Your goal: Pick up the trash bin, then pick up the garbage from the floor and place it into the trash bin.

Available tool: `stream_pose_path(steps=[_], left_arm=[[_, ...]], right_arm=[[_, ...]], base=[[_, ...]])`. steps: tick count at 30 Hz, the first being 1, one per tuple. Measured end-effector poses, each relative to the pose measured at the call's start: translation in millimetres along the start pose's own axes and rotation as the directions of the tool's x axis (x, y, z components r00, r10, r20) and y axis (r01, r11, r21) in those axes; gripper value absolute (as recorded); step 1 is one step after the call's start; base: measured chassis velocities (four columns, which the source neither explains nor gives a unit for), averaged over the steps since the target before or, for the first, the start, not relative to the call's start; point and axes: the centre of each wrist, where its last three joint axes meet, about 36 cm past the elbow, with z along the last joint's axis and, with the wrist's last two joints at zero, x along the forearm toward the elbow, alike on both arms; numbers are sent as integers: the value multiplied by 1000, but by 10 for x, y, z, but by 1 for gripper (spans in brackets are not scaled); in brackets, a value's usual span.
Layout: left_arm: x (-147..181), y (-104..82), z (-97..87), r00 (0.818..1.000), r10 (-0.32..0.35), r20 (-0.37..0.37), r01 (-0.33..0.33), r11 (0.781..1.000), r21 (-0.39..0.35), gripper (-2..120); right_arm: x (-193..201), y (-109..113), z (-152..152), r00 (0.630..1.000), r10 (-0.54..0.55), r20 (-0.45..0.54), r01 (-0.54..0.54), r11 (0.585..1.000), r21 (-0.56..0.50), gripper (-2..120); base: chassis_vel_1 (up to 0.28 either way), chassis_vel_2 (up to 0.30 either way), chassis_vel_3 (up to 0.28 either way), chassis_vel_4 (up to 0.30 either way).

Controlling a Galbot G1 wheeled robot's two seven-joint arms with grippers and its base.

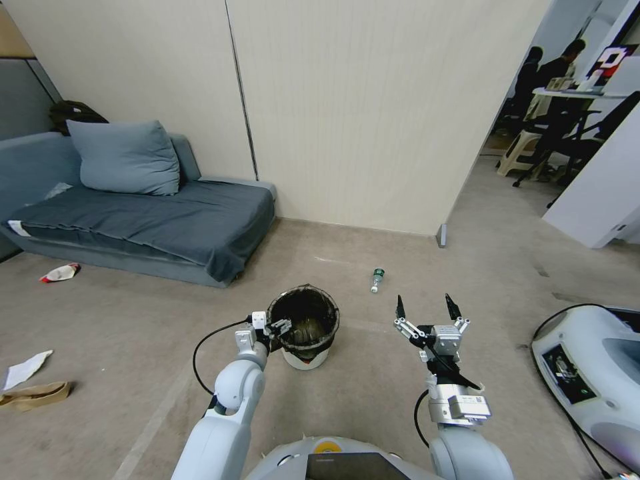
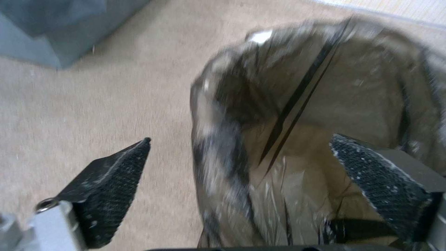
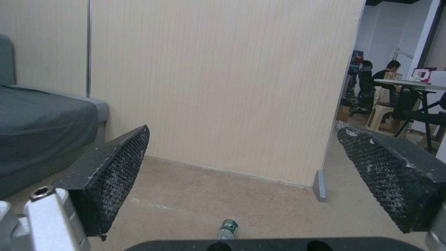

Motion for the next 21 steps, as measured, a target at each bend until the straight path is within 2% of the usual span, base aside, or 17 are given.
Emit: stream_pose_path(steps=[2,8,13,14,16,18,20,21], left_arm=[[-11,3,17,1000,-2,-10,2,1000,3,95],[-59,3,125,997,-9,-76,12,999,36,72],[-33,-20,200,995,-15,-99,20,999,46,54],[-33,-20,200,995,-15,-99,20,999,46,54],[-24,-38,218,994,-17,-106,22,999,47,42],[-21,-40,225,994,-20,-109,25,999,47,38],[-10,-48,245,993,-21,-116,27,998,48,27],[-10,-48,245,993,-21,-116,27,998,48,27]], right_arm=[[0,0,0,1000,0,0,0,1000,0,100],[0,0,0,1000,0,0,0,1000,0,100],[0,0,0,1000,0,0,0,1000,0,100],[0,0,0,1000,0,0,0,1000,0,100],[0,0,0,1000,0,0,0,1000,0,100],[0,0,0,1000,0,0,0,1000,0,100],[0,0,0,1000,0,0,0,1000,0,100],[0,0,0,1000,0,0,0,1000,0,100]], base=[[0,0,0,0],[0,0,0,0],[0,0,0,0],[0,0,0,0],[0,0,0,0],[0,0,0,0],[0,0,0,0],[0,0,0,0]])
